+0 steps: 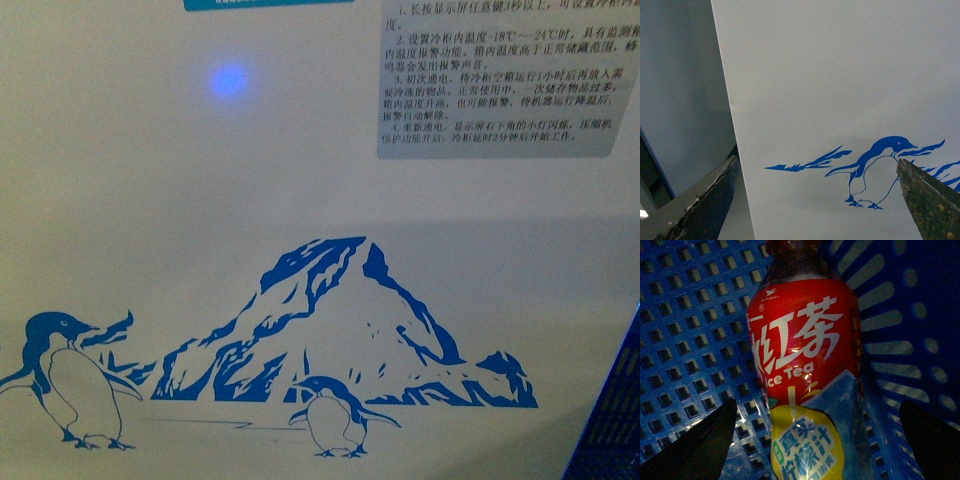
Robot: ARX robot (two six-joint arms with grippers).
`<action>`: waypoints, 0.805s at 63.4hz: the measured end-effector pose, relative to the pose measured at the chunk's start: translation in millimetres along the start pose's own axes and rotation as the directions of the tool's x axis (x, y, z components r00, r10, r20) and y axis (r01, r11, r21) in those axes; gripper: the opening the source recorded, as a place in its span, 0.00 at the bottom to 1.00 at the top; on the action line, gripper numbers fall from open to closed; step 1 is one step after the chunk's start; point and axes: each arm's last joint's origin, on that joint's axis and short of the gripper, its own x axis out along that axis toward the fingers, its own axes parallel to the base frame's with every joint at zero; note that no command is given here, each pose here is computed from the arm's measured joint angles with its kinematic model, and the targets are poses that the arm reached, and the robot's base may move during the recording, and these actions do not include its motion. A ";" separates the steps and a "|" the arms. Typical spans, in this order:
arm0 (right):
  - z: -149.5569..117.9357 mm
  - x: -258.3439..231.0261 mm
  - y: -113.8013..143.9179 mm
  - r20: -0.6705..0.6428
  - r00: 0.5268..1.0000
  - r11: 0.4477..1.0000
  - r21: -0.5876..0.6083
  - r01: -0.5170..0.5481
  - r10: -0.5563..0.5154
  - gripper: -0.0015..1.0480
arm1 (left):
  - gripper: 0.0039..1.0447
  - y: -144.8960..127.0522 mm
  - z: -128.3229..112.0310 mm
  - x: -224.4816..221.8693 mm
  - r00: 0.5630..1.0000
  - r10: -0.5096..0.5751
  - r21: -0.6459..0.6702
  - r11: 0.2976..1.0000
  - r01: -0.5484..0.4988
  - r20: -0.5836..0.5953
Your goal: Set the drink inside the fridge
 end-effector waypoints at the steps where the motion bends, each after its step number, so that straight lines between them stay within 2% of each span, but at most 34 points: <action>1: -0.1 1.2 0.2 0.000 1.000 1.000 0.000 0.001 -0.001 0.93 | 0.92 0.0 0.0 0.0 1.000 0.000 0.000 1.000 0.000 0.000; 31: -23.2 38.0 8.6 -0.064 0.998 1.000 -0.002 0.020 -0.020 0.93 | 0.92 0.0 0.0 0.0 1.000 0.000 0.000 1.000 0.000 0.000; 49: -23.4 40.3 9.8 -0.072 0.997 1.000 0.010 0.021 -0.021 0.93 | 0.92 0.0 0.0 0.0 1.000 0.000 0.000 1.000 0.000 0.000; 51: -23.5 40.3 10.1 -0.072 0.997 1.000 0.015 0.015 -0.014 0.89 | 0.92 0.0 0.0 0.0 1.000 0.000 0.000 1.000 0.000 0.000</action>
